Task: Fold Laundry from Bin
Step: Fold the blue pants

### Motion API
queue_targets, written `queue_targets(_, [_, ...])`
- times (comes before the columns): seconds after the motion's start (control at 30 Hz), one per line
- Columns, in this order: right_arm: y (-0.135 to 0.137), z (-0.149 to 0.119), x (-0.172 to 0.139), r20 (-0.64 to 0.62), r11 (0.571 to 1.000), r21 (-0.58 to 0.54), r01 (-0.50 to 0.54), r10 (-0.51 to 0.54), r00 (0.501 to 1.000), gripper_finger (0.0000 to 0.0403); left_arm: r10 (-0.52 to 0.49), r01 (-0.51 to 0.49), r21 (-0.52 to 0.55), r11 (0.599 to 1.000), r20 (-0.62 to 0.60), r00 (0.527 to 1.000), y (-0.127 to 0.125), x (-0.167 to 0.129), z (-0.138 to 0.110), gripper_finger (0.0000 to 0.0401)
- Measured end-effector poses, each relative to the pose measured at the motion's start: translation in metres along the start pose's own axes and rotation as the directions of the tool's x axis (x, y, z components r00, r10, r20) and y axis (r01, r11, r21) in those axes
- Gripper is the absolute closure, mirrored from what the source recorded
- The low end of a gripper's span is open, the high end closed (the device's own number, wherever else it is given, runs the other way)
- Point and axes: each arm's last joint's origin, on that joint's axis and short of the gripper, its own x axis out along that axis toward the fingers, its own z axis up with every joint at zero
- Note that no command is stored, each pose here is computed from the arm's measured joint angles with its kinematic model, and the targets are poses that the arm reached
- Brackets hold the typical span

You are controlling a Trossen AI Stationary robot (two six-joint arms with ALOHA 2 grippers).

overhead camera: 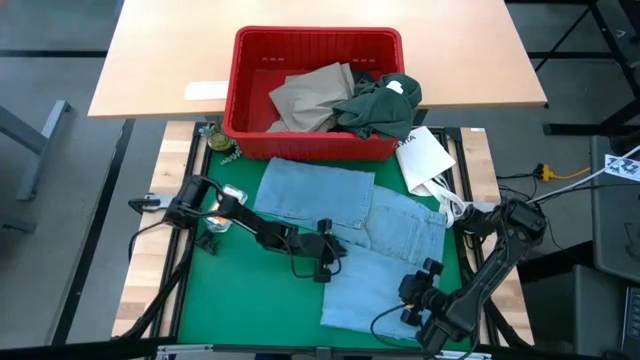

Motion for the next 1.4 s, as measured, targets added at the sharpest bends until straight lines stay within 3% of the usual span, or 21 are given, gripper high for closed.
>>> queue_targets(0.33, [0.010,-0.012,0.016,-0.193,0.999,-0.028,0.031,-0.036,0.980,0.0263,0.006,-0.006,-0.003,1.000,-0.018,1.000,0.005,-0.001,0.001,0.0348])
queue_targets(0.63, [0.008,0.008,-0.020,-0.134,0.999,-0.041,-0.030,0.024,0.991,0.0263,-0.135,0.141,-0.041,0.989,0.132,0.982,-0.024,-0.043,0.047,0.0348])
queue_targets(0.77, [0.019,0.020,-0.039,-0.090,0.986,-0.094,-0.138,0.130,0.987,0.0263,-0.204,0.210,-0.015,0.978,0.184,0.961,-0.049,-0.055,0.051,0.0348])
queue_targets(1.03, [0.040,0.026,-0.045,-0.057,0.935,-0.139,-0.328,0.323,0.945,0.0262,-0.270,0.267,0.043,0.963,0.191,0.944,-0.092,-0.069,0.040,0.0348])
queue_targets(1.4, [0.047,0.023,-0.039,-0.095,0.929,-0.148,-0.338,0.327,0.940,0.0262,-0.301,0.296,0.053,0.954,0.198,0.933,-0.110,-0.047,0.010,0.0348])
